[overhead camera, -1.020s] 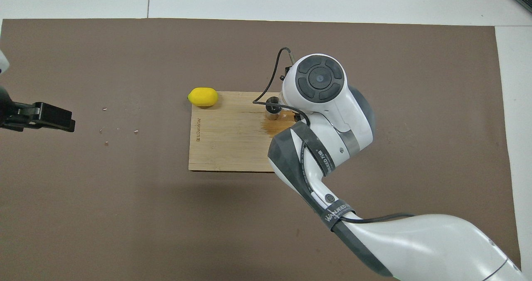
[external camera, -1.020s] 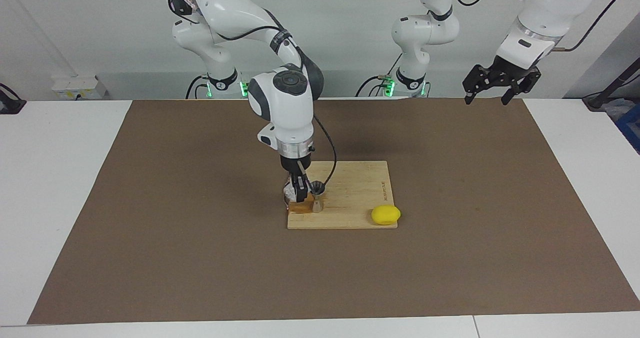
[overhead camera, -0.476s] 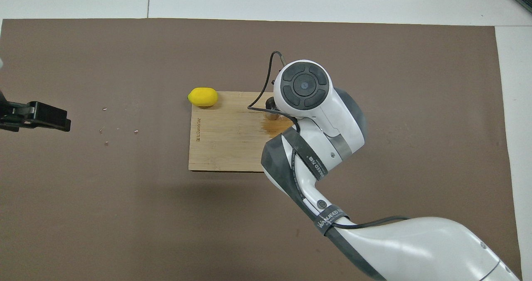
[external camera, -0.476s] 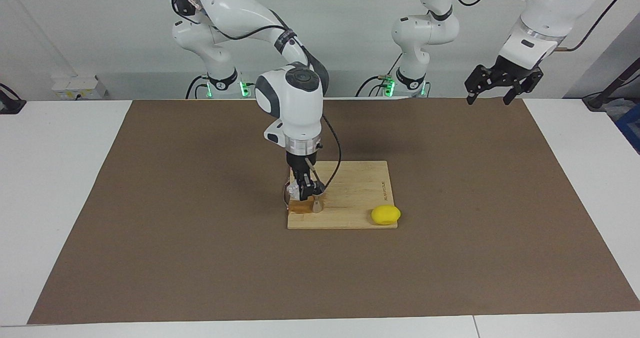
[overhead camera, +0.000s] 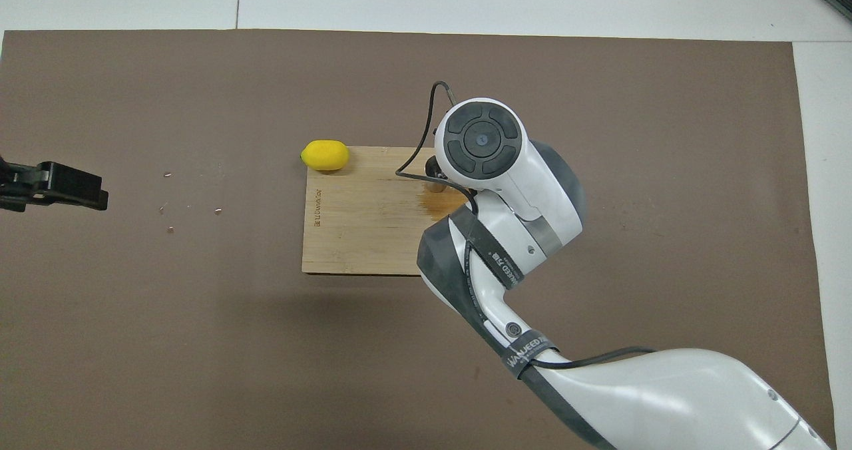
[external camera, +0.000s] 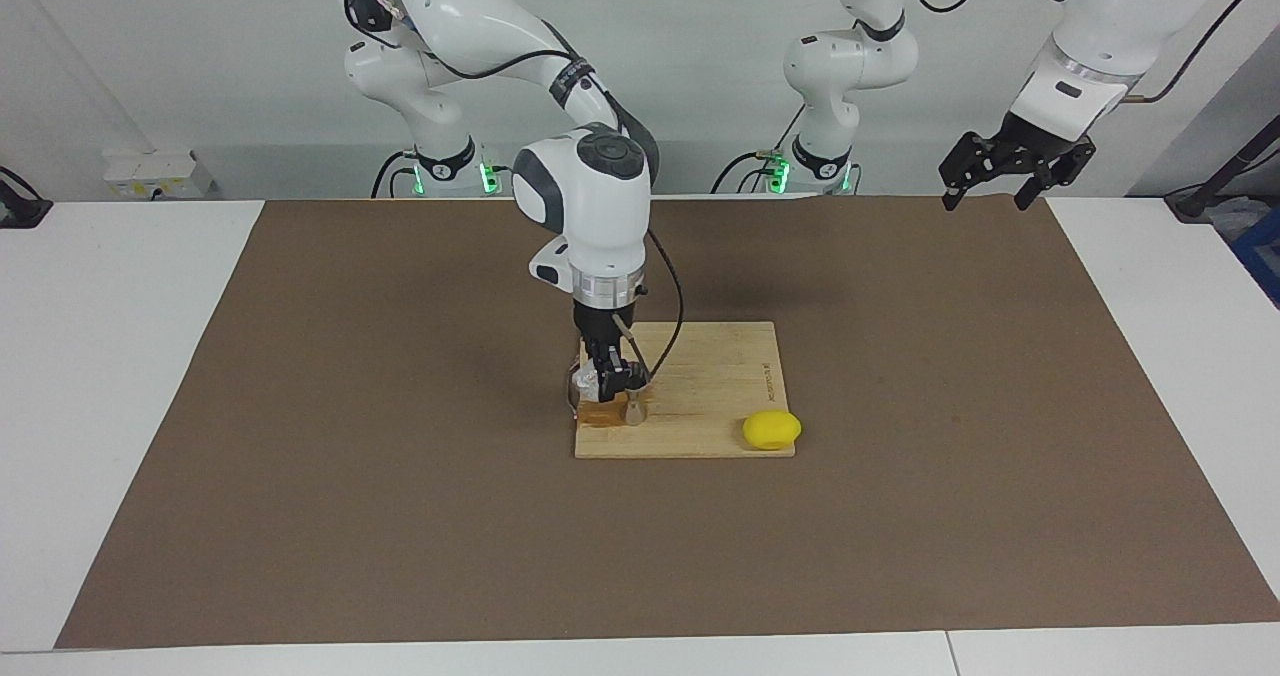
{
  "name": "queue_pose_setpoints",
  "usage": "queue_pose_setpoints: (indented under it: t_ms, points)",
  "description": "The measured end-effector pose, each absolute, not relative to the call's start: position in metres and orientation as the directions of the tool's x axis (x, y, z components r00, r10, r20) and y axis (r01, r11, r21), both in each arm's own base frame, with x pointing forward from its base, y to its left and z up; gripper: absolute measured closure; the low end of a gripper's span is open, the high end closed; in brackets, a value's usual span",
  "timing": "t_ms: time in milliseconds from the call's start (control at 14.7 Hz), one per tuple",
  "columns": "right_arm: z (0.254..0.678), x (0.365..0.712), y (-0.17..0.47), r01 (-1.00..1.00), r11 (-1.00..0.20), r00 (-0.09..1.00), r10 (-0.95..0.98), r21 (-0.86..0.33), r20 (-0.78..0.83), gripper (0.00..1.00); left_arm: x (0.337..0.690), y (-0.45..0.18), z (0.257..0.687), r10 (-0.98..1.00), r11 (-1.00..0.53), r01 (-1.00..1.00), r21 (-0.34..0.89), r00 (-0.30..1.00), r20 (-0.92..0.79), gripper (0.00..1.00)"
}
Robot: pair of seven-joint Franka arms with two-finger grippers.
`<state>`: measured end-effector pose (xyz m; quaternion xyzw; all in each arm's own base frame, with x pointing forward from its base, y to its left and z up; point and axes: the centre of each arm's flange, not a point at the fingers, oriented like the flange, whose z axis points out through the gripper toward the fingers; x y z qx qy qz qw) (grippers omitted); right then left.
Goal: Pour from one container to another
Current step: 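Tilt the glass cup with the right gripper to pour into the metal cup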
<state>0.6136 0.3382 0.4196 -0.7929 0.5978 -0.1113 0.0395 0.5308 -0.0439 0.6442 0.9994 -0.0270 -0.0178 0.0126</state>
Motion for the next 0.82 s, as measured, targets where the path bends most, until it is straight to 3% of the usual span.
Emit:
queue_pose_setpoints:
  t_ms: [816]
  points:
    - [0.425, 0.611, 0.348, -0.934, -0.296, 0.273, -0.953, -0.199, 0.134, 0.49, 0.531, -0.046, 0.642, -0.059, -0.998, -0.057, 0.026, 0.997, -0.040, 0.00]
